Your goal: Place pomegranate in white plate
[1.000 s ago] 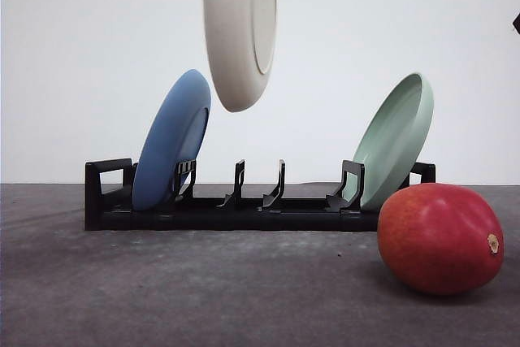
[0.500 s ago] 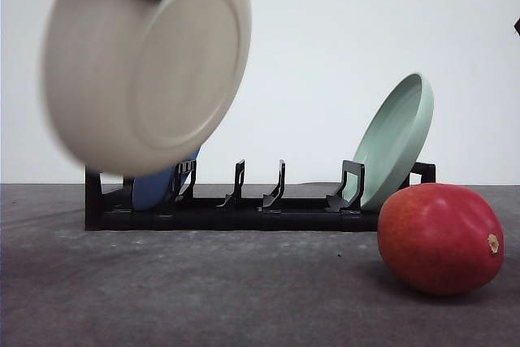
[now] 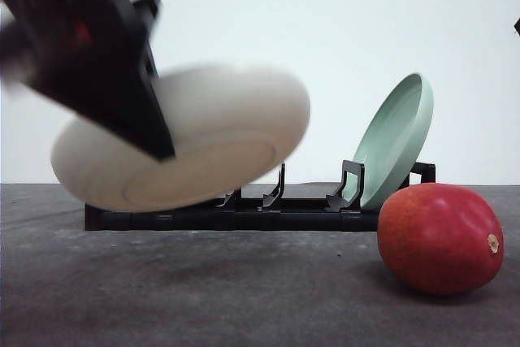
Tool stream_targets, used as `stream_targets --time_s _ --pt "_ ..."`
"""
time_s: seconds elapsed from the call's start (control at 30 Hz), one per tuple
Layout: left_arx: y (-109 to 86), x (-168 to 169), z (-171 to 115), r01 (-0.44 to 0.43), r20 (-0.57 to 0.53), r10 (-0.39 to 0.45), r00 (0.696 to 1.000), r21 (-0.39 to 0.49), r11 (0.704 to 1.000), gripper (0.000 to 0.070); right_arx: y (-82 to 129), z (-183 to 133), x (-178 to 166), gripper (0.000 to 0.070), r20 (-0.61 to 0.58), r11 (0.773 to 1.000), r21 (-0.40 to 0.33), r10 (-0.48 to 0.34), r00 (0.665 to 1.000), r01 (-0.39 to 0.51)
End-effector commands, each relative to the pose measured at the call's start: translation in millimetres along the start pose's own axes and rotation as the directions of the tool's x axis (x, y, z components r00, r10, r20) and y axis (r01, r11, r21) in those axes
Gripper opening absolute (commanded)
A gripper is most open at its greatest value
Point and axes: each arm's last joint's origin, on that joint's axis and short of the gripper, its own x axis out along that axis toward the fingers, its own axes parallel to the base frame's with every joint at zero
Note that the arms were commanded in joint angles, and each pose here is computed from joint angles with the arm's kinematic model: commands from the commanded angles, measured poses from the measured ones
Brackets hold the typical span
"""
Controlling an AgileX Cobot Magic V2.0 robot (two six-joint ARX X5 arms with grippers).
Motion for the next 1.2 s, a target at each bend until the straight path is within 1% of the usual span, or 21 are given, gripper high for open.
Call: stream_targets --time_s 0.0,0.13,0.37,0.47,0.53,0.63,0.67,0.73,0.83,0.87,0.93,0.97,1.1,1.17 --pt "-4.6 7 7 -0.011 -0.008 0.012 1.000 0.069 0.998 0.0011 1 5 -2 0.0402 0.020 1.000 0.003 0.004 1.000 -0.004" --pt "-15.5 25 13 -0.004 -0.051 0.011 0.999 0.144 0.990 0.0011 1 5 -2 0.0402 0.020 1.000 0.003 0.004 1.000 -0.004" --pt "-30.6 42 15 0.047 -0.106 -0.026 0.994 0.202 0.978 0.0018 1 5 -2 0.0402 0.020 1.000 0.003 0.003 1.000 -0.004" --pt "-34.2 42 16 0.056 -0.110 -0.033 0.993 0.214 0.975 0.0038 1 5 -2 0.0402 0.020 1.000 0.003 0.003 1.000 -0.004" --pt "-35.6 42 17 0.057 -0.106 -0.035 0.994 0.218 0.974 0.0085 1 5 -2 0.0402 0.020 1.000 0.003 0.003 1.000 -0.004" --pt "-37.8 40 18 0.059 -0.101 -0.038 0.994 0.215 0.975 0.0239 1 5 -2 0.0402 0.021 1.000 0.002 0.003 1.000 -0.003" --pt "-38.4 40 18 0.059 -0.100 -0.039 0.994 0.215 0.975 0.0271 1 5 -2 0.0402 0.021 1.000 0.002 0.003 1.000 -0.003" --pt "-39.5 39 19 0.059 -0.096 -0.040 0.995 0.212 0.976 0.0285 1 5 -2 0.0402 0.021 1.000 0.002 0.003 1.000 -0.003" --pt "-38.4 37 20 0.062 -0.085 -0.050 0.995 0.153 0.986 0.0288 1 5 -2 0.0402 0.020 1.000 0.002 0.003 1.000 -0.003" --pt "-37.9 35 21 0.072 -0.076 -0.062 0.995 0.132 0.989 0.0300 1 5 -2 0.0401 0.020 1.000 0.002 0.003 1.000 -0.003" --pt "-35.5 31 21 0.113 -0.050 -0.109 0.993 0.085 0.990 0.0358 1 5 -2 0.0402 0.020 1.000 0.002 0.003 1.000 -0.003" --pt "-33.8 28 22 0.136 -0.035 -0.134 0.990 0.061 0.989 0.0367 1 5 -2 0.0402 0.020 1.000 0.002 0.003 1.000 -0.003" --pt "-25.9 16 16 0.231 0.016 -0.230 0.973 -0.055 0.971 0.0367 0 5 -2 0.0401 0.020 1.000 0.002 0.003 1.000 -0.003" --pt "-18.4 8 11 0.276 0.045 -0.273 0.961 -0.143 0.950 0.0367 1 5 -2 0.0401 0.020 1.000 0.002 0.003 1.000 -0.003"
